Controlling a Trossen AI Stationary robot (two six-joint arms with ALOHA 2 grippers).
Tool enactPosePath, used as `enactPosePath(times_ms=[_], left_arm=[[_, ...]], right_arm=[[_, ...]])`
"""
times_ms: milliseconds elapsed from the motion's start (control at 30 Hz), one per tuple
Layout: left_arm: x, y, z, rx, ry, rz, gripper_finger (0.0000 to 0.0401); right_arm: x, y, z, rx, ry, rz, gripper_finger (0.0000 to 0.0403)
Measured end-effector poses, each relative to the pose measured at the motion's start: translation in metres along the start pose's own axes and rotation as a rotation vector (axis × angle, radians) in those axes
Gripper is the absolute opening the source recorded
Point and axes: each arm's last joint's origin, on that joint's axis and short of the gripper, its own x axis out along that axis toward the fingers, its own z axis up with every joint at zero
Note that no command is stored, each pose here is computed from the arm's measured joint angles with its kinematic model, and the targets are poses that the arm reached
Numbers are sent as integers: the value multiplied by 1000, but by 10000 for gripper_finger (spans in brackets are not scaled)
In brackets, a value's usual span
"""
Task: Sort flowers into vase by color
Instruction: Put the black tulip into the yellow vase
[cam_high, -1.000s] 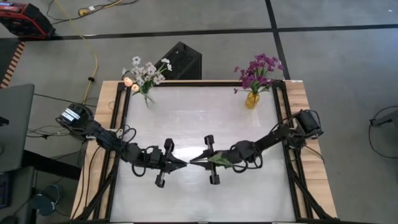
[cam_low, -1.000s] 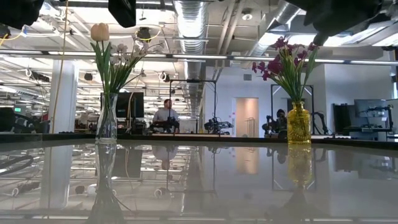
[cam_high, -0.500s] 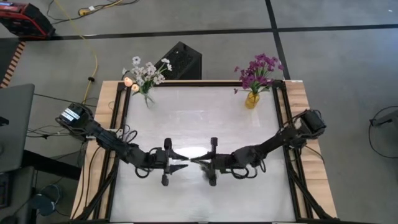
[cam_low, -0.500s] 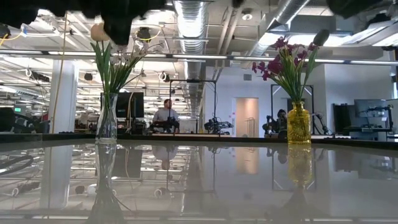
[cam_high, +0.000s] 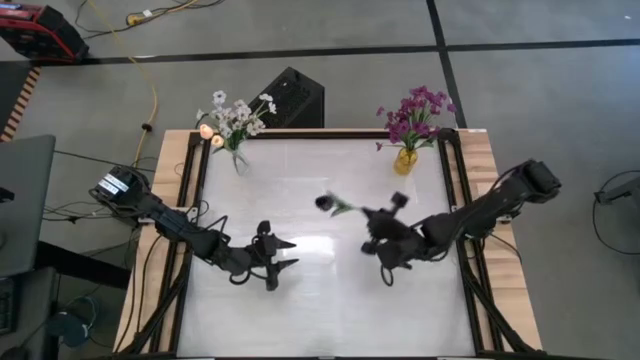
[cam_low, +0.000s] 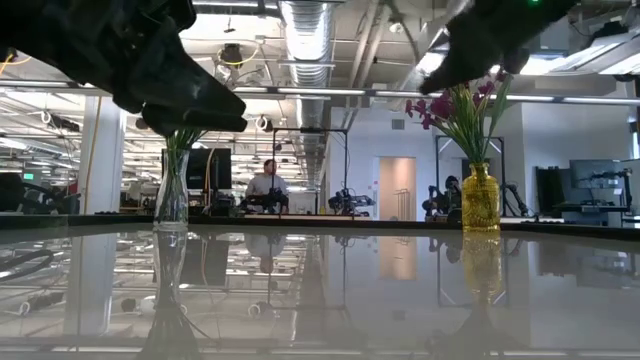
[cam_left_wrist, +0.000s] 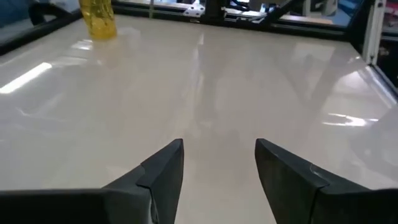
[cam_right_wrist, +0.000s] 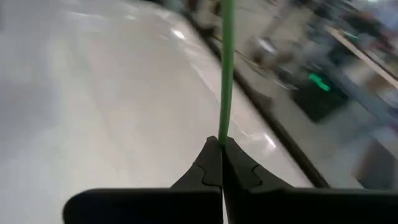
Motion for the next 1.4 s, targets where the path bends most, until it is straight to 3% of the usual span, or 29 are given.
enactPosePath(times_ms=[267,533,667,767,867,967,1100,1267,1400], left_arm=[[5,8,3,56,-14,55,185],[16,24,7,135,11,39,185],[23,35,10,149,27,15,185],[28,44,12,159,40,-16,185],[32,53,14,171,47,-32,185],[36,62,16,162,53,-40,185],[40,72,18,149,59,-52,185],[42,82,20,140,62,-44,185],[44,89,21,139,62,-21,185]], right_arm=[[5,-46,-20,123,64,-329,18],[26,-71,-20,175,120,-458,18],[27,-91,-18,155,217,-412,18],[23,-104,-17,156,243,-274,18],[24,-112,-24,206,171,-78,18],[26,-121,-31,289,5,-1,18],[26,-127,-32,319,-155,-60,18],[29,-129,-35,300,-124,-277,18],[35,-127,-38,271,-90,-355,17]])
